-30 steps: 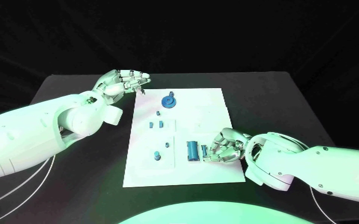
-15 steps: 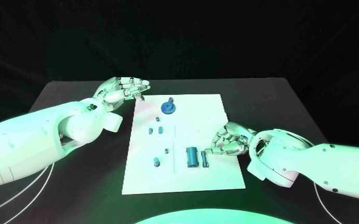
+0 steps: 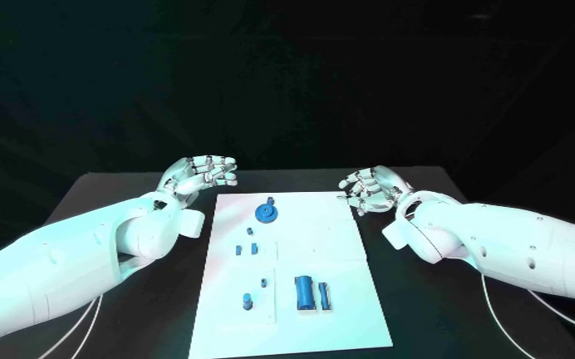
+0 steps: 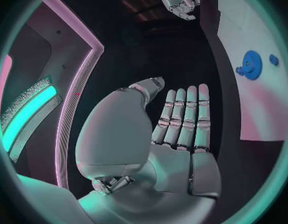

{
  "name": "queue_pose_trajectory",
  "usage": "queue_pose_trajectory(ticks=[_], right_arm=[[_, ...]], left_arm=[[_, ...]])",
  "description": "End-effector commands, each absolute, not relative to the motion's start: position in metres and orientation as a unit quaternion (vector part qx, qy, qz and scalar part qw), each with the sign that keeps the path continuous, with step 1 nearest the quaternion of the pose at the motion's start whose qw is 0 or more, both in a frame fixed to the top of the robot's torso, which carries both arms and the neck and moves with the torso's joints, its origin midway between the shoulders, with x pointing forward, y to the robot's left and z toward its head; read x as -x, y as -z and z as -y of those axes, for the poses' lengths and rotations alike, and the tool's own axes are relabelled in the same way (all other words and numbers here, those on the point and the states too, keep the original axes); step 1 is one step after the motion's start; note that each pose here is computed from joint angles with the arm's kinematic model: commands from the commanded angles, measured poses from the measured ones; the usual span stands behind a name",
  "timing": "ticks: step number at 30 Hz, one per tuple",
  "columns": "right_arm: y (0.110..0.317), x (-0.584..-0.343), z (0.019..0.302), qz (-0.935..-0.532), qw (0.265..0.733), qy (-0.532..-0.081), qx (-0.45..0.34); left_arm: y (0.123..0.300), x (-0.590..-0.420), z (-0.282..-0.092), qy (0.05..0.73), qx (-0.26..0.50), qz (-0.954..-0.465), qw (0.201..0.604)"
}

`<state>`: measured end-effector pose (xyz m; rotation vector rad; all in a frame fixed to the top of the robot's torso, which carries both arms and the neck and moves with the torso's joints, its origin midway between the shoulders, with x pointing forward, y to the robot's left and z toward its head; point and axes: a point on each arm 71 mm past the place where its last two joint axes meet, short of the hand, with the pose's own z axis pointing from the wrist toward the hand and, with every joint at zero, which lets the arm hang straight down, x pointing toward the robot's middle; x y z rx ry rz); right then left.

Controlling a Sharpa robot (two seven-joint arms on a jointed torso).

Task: Assemble the parts on the task board

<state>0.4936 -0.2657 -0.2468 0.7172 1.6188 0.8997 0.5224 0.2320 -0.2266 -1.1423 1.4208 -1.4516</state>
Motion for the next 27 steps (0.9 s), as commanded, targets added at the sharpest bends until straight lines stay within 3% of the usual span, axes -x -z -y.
queue_pose_trajectory(ticks=[1, 8, 9, 14, 21, 27], right_arm=[[0.244, -0.512, 0.278, -0.615, 0.527, -0.449, -0.377], [0.243, -0.540, 0.281, -0.579, 0.535, -0.467, -0.401], [0.246, -0.538, 0.285, -0.610, 0.558, -0.413, -0.381], [0.246, -0.535, 0.280, -0.604, 0.556, -0.420, -0.387], [0.243, -0.516, 0.251, -0.571, 0.540, -0.454, -0.420], [0.235, -0.487, 0.217, -0.531, 0.515, -0.488, -0.464]], left_arm=[[0.226, -0.531, -0.240, 0.566, 0.476, -0.514, 0.434], [0.231, -0.545, -0.244, 0.552, 0.490, -0.496, 0.457], [0.233, -0.543, -0.240, 0.552, 0.478, -0.525, 0.438], [0.233, -0.540, -0.238, 0.550, 0.479, -0.523, 0.441], [0.233, -0.519, -0.223, 0.537, 0.486, -0.517, 0.456], [0.230, -0.489, -0.205, 0.521, 0.493, -0.509, 0.476]])
